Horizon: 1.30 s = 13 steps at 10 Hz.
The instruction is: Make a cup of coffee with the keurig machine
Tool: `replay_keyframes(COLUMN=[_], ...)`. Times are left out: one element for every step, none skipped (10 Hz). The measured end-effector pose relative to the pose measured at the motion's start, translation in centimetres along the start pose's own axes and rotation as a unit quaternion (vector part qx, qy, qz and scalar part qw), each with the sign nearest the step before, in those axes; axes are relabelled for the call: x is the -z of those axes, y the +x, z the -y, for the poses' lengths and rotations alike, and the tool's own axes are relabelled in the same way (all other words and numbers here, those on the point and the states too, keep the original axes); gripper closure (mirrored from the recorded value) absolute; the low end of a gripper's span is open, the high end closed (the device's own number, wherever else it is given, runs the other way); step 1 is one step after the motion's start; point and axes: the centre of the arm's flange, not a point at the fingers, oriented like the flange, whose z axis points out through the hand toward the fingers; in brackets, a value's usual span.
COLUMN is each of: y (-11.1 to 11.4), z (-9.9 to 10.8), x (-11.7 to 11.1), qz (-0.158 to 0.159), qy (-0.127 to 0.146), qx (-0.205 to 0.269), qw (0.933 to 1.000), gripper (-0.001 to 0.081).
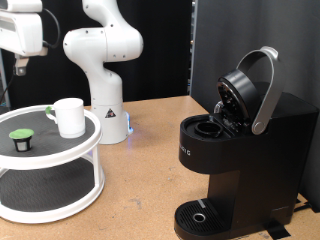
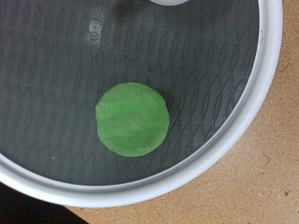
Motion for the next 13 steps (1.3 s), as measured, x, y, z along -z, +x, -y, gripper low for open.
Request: replay_keyframes(y=[0.2, 0.5, 0.8, 0.9, 1.0, 1.0, 1.0, 1.0, 1.3, 1.7, 2.1, 2.3, 2.4], z=[0.0, -0.1, 0.0, 0.1, 0.1, 0.1, 0.1, 0.2, 0.4, 0.5, 0.7, 0.9, 1.2], x=[-0.5, -1.0, -1.4, -1.8, -1.8, -1.8, -1.9, -2.4, -3.2, -4.2, -5.1, -5.9, -6.6], qz=[0.000, -0.001, -0.002, -0.003, -0.003, -0.003, -0.006, -0.009, -0.010, -0.009, -0.011, -0.012, -0.008], qy=[-0.003, -0.006, -0.008, -0.004, -0.002, -0.002, -0.003, -0.006, -0.009, -0.012, -0.015, -0.019, -0.022], qx=[0.000, -0.001, -0.003, -0.002, -0.001, -0.001, 0.015, 0.023, 0.026, 0.030, 0.032, 0.034, 0.037], qw=[1.0000, 1.0000, 1.0000, 1.0000, 1.0000, 1.0000, 0.9999, 0.9997, 0.9996, 0.9994, 0.9993, 0.9992, 0.9991], gripper=[0.0000, 0.0000, 0.0000, 0.0000, 0.0000, 0.0000, 0.0000, 0.0000, 0.0000, 0.0000, 0.0000, 0.0000, 0.0000])
